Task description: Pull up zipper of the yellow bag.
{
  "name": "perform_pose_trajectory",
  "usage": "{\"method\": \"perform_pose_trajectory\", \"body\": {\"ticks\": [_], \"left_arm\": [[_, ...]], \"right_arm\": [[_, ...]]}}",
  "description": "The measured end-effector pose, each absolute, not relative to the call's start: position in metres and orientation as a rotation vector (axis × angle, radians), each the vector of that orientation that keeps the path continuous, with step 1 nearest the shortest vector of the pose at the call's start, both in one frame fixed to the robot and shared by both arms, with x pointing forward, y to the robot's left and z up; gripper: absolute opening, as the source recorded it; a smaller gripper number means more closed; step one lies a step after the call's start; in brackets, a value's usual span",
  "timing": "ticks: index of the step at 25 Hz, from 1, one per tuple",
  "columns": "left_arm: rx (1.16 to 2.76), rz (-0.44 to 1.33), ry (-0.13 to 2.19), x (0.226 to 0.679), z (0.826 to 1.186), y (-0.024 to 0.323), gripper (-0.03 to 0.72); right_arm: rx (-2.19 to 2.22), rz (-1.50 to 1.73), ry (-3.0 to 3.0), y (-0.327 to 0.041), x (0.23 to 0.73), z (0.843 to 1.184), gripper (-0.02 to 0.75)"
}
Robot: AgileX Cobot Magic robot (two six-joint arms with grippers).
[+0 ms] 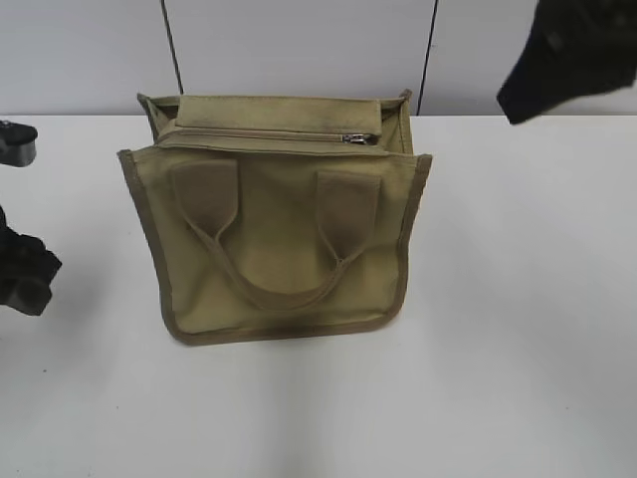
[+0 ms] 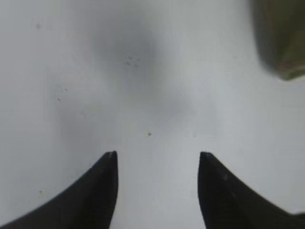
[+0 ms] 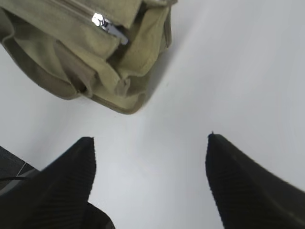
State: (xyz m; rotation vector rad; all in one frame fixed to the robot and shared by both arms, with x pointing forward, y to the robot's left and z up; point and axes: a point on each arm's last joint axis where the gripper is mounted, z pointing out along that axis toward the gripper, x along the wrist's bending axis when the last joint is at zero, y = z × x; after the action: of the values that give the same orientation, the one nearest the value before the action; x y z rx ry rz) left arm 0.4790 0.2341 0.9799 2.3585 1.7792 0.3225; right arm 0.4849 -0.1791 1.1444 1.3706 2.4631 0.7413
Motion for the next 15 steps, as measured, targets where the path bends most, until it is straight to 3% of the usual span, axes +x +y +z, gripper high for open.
{"method": "perform_pose_trajectory", "body": {"ticks": [4, 6, 10, 15], "left_arm": [[2.374, 0.182, 1.758, 0.475, 1.011, 0.227, 0.417], [2.357, 0.172, 1.749, 0.466, 1.025, 0.229, 0.47], [2.311, 0.212, 1.707, 0.441, 1.055, 0.235, 0.585], [2.234, 0.313, 1.617, 0.402, 1.092, 0.247, 0.59]], "right_arm": [[1.381, 0.733, 2.463, -0.192, 0.455, 1.128, 0.588], [1.381, 0.736, 2.46, -0.199, 0.441, 1.122, 0.591], [1.386, 0.758, 2.44, -0.213, 0.408, 1.114, 0.596], [1.399, 0.826, 2.379, -0.232, 0.363, 1.105, 0.596]]}}
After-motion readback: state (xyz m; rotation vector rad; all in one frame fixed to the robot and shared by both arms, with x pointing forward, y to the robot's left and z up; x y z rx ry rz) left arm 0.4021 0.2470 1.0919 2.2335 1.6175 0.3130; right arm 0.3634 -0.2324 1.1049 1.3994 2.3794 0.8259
